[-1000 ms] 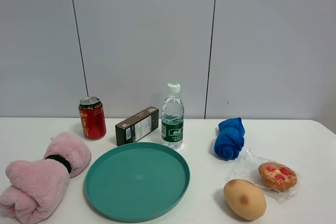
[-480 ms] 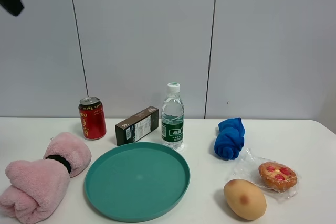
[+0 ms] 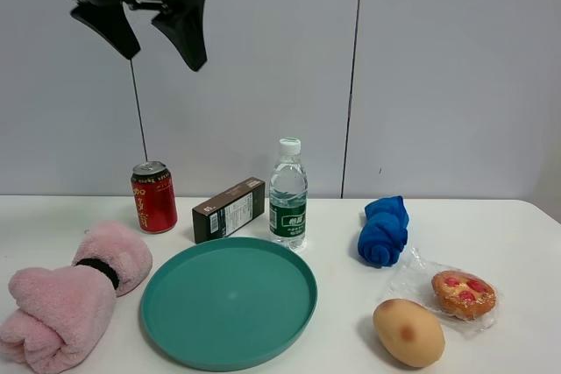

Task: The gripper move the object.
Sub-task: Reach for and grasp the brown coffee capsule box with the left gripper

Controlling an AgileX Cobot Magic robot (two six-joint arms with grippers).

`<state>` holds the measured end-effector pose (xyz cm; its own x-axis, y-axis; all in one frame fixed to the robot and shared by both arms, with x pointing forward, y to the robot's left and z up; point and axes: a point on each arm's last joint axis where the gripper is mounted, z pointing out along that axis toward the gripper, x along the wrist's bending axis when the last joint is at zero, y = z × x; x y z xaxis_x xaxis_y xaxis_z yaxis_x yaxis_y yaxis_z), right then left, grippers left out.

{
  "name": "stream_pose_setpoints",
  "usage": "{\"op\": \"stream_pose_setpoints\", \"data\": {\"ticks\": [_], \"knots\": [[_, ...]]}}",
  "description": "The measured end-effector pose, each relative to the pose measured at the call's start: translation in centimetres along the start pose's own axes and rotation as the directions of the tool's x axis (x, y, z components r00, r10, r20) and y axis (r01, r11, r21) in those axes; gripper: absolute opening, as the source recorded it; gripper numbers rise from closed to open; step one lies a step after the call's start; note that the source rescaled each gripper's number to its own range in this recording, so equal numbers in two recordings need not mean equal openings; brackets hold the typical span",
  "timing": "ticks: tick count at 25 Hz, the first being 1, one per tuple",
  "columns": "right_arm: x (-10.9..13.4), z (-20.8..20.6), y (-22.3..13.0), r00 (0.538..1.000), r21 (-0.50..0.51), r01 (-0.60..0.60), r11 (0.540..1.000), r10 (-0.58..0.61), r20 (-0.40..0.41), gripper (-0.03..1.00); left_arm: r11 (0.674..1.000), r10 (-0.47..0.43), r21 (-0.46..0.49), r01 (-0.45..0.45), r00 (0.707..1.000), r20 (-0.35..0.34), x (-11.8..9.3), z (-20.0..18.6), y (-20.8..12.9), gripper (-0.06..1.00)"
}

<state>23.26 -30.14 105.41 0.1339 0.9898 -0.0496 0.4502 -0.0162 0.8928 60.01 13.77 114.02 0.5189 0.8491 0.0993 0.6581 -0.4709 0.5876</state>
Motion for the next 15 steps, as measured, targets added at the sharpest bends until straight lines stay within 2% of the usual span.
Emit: {"op": "stream_pose_setpoints", "data": {"ticks": [7, 15], "knots": [[0.0, 0.0, 0.0, 1.000, 0.000, 0.000, 1.000, 0.000, 0.000, 1.00, 0.992, 0.040, 0.120, -0.043, 0.999, 0.029, -0.6, 6.6, -0.7, 1.00], [0.0, 0.0, 0.0, 1.000, 0.000, 0.000, 1.000, 0.000, 0.000, 1.00, 0.992, 0.088, 0.083, -0.090, 0.996, 0.025, -0.7, 11.4, -0.8, 1.00]]}}
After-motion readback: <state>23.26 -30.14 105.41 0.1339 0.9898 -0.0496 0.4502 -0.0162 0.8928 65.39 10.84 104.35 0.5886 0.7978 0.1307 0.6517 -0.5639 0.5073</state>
